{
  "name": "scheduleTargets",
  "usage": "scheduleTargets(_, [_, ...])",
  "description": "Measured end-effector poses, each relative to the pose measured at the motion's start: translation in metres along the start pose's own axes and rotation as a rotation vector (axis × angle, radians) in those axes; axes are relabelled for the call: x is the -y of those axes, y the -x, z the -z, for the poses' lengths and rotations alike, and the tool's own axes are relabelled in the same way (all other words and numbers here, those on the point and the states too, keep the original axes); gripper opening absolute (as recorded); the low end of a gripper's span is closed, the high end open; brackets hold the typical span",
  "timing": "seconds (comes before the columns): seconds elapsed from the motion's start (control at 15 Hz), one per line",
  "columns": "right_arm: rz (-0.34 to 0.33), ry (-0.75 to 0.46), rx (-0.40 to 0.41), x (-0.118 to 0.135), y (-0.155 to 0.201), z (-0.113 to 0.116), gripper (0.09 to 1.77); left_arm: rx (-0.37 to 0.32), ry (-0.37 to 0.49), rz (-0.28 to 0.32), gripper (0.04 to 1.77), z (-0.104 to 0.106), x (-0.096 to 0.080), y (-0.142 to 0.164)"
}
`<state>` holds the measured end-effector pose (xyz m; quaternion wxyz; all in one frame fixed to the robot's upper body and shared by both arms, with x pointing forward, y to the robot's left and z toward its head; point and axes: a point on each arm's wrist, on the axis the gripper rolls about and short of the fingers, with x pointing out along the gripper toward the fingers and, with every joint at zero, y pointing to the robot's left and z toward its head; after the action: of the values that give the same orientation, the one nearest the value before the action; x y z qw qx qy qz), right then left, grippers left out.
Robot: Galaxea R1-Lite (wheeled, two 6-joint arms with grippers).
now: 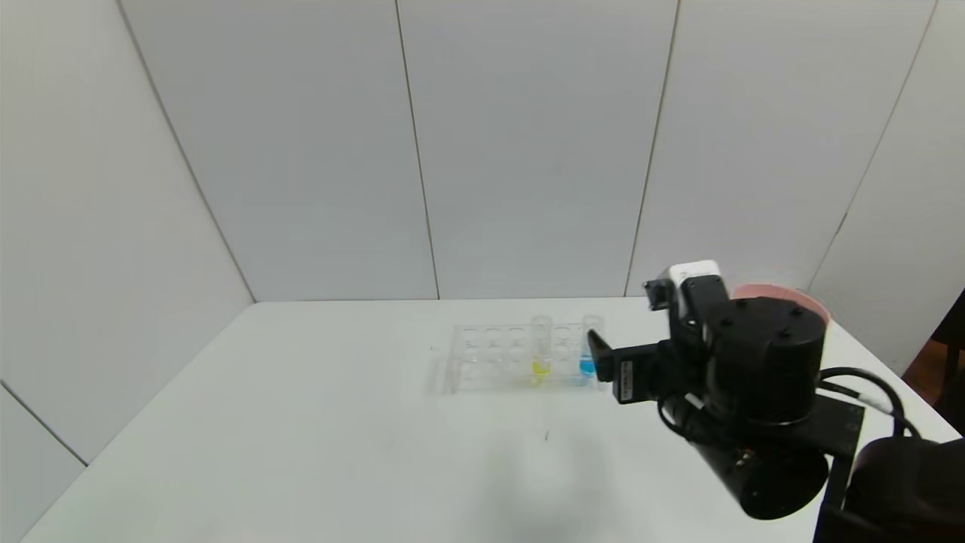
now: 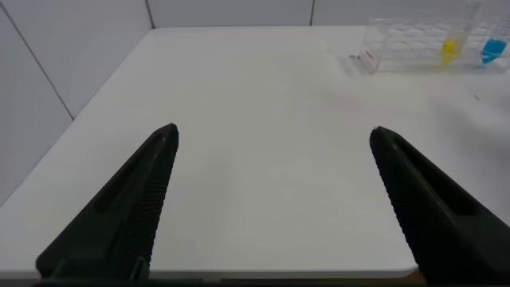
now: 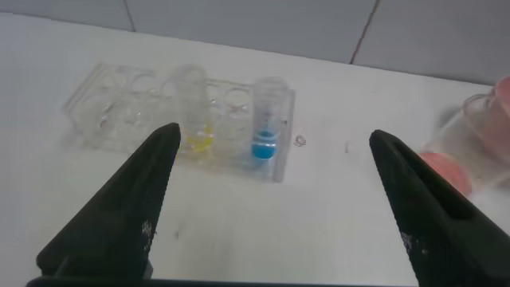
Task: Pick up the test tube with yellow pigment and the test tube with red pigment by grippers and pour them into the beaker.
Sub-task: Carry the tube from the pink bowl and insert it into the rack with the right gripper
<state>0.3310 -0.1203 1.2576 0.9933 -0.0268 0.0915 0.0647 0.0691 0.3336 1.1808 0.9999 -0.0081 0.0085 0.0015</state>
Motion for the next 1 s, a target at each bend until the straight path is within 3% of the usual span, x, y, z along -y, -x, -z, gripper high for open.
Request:
scheduleTargets(0.33, [-0.003, -0.006, -0.031, -0.054, -0.008, 0.027, 1.7, 0.0, 0.0, 0.0, 1.72, 0.0, 0.0, 0.0])
scheduleTargets(0.53, [0.007, -0.004, -0.052, -0.069, -0.022, 0.043, 1.7, 0.0, 0.0, 0.0, 1.72, 0.0, 0.0, 0.0])
scheduleTargets(1.0, [0.035, -0.03, -0.047, -0.087, -0.058, 0.054, 1.7, 0.0, 0.0, 0.0, 1.72, 0.0, 0.0, 0.0])
